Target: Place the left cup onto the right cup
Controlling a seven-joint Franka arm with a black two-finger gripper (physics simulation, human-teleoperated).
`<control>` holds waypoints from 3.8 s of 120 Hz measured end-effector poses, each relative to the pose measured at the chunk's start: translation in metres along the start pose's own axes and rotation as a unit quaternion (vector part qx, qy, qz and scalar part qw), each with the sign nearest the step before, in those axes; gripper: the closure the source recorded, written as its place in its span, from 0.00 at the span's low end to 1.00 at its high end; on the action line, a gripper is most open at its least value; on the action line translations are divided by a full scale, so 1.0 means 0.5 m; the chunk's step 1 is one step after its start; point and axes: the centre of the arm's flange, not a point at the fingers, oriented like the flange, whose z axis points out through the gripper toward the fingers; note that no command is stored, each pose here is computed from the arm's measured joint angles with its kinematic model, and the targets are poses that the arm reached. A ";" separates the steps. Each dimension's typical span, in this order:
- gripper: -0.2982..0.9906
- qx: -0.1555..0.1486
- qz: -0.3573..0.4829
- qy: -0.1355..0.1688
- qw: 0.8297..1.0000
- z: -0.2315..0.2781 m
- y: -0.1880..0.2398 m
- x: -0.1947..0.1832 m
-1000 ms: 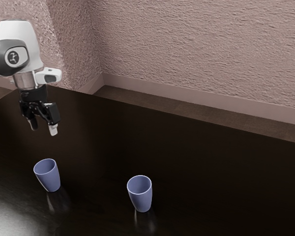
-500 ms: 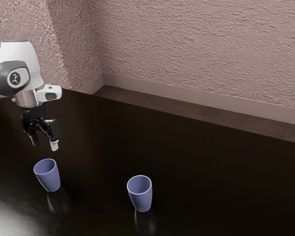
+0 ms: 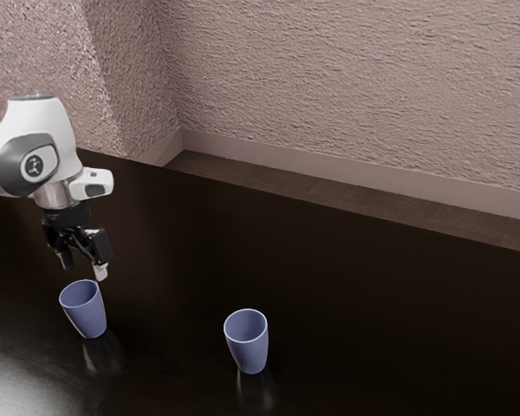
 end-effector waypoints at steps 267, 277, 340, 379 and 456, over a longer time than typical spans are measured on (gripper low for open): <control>0.23 0.012 -0.038 -0.007 0.999 0.155 -0.029 0.031; 0.23 0.012 -0.038 -0.008 0.999 0.159 -0.028 0.031; 0.23 0.012 -0.044 -0.018 0.999 0.197 -0.029 0.037; 0.27 0.009 -0.049 -0.018 0.999 0.203 -0.030 0.040; 0.79 0.007 -0.055 -0.018 0.998 0.206 -0.031 0.043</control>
